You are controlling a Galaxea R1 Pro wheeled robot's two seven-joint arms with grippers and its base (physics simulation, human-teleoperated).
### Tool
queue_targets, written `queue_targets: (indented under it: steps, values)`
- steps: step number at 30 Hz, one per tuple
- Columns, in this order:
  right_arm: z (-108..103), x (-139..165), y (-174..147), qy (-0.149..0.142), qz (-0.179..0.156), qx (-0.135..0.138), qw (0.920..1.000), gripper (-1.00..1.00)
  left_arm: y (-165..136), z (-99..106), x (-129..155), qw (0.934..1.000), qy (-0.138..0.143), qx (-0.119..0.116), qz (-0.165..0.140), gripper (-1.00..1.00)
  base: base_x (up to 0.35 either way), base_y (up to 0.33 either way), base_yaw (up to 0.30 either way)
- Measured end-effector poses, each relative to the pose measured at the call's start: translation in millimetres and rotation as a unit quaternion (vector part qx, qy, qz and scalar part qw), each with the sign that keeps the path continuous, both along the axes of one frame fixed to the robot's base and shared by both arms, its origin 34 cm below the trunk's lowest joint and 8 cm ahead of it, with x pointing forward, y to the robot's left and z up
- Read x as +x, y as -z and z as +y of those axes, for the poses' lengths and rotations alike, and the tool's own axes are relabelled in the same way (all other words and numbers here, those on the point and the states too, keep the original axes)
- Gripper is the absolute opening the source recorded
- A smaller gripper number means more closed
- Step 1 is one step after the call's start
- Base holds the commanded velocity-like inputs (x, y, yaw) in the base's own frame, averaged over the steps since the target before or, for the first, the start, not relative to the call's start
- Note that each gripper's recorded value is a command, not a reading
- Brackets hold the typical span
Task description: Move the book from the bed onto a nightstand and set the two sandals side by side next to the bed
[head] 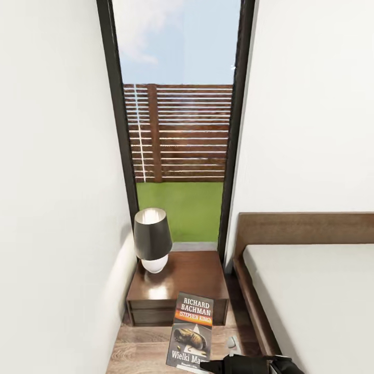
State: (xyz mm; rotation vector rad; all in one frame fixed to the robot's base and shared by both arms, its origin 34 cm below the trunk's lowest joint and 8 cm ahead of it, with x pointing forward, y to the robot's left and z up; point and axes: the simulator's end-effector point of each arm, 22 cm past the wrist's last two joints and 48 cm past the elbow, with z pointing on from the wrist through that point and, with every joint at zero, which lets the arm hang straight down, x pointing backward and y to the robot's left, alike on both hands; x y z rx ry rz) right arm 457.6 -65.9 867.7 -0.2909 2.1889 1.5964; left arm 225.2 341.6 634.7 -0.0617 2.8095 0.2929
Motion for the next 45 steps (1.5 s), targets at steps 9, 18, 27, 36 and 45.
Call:
queue_targets:
  steps: [9,18,27,36,45]
  values:
    - [0.0,-0.1,0.1,0.000,0.000,0.000,1.0000,-1.00,0.0,0.0,0.0,1.0000,0.000,0.000,0.000,1.00,0.267,0.000,0.000]
    - [-0.7,0.4,-0.1,0.001,0.000,0.000,1.0000,-1.00,0.0,0.0,0.0,1.0000,0.000,0.000,0.000,1.00,0.265,0.000,0.000]
    - [-1.0,0.6,-0.1,0.001,-0.001,0.000,1.0000,-1.00,0.0,0.1,0.0,1.0000,0.000,0.000,0.000,1.00,0.254,0.000,0.000]
    - [-0.5,0.6,-0.2,0.001,-0.001,0.000,1.0000,-1.00,0.0,0.0,0.1,1.0000,0.000,0.000,0.000,1.00,0.229,0.000,0.000]
    - [-1.0,1.3,-0.5,0.003,-0.001,0.001,1.0000,-1.00,0.0,0.1,0.1,1.0000,0.000,0.000,0.000,1.00,0.181,0.000,0.000]
